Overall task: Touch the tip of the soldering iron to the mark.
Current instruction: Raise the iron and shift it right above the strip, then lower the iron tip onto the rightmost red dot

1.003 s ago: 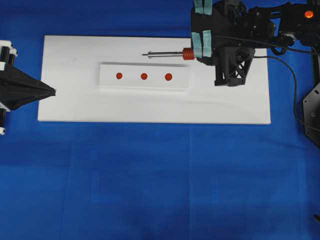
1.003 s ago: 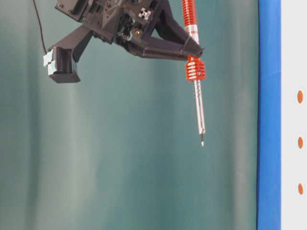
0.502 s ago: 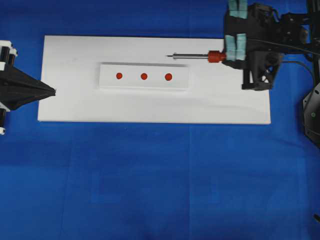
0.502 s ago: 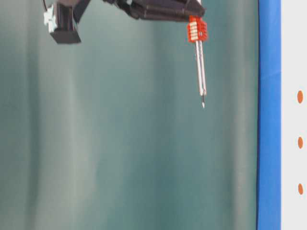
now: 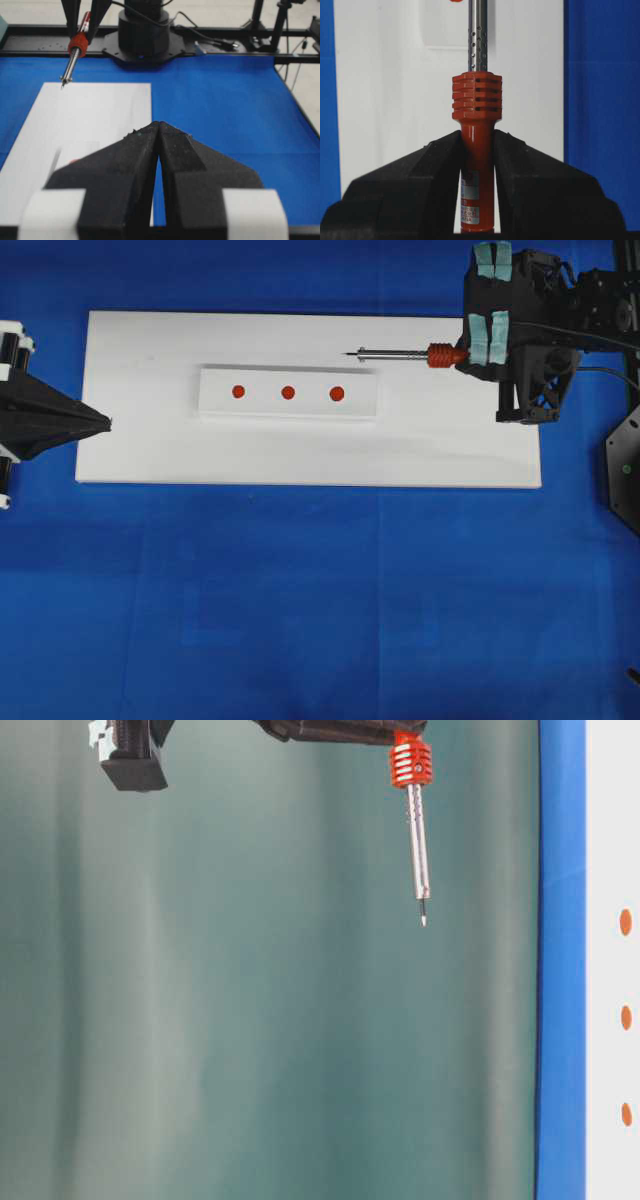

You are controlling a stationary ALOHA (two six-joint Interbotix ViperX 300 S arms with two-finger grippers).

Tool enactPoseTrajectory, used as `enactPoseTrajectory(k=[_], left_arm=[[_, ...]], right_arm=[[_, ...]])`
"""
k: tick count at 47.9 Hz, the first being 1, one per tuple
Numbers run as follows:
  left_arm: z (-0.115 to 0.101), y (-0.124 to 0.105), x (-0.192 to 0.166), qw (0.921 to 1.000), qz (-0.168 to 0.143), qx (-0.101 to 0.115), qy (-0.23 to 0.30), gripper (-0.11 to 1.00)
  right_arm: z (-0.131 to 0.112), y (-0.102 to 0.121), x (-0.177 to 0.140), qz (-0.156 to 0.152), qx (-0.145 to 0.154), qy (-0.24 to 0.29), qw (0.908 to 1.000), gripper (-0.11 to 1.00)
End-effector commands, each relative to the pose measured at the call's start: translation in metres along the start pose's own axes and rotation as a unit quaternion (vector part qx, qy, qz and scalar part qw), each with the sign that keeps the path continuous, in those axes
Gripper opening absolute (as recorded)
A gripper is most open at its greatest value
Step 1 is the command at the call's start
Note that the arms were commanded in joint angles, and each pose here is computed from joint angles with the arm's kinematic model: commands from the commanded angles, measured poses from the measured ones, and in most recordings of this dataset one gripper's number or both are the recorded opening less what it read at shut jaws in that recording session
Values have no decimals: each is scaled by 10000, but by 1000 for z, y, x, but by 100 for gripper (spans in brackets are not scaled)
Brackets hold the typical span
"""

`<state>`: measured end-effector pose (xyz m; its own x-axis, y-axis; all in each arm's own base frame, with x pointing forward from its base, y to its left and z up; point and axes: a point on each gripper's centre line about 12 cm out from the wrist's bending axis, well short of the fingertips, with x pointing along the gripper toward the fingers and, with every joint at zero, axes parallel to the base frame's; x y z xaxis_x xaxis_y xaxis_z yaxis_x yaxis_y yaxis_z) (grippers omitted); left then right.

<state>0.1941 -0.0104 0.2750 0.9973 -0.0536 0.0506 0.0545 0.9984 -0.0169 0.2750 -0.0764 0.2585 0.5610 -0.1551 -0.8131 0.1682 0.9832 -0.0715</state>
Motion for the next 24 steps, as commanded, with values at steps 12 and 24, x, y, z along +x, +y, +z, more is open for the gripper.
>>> enactPoseTrajectory(k=[12, 24], left_arm=[[4, -1, 1, 10000, -19, -1, -69, 0], [4, -1, 1, 10000, -19, -1, -76, 0]], right_arm=[[4, -1, -5, -28, -5, -105, 9999, 6], [1, -1, 3, -8, 8, 16, 10000, 6]])
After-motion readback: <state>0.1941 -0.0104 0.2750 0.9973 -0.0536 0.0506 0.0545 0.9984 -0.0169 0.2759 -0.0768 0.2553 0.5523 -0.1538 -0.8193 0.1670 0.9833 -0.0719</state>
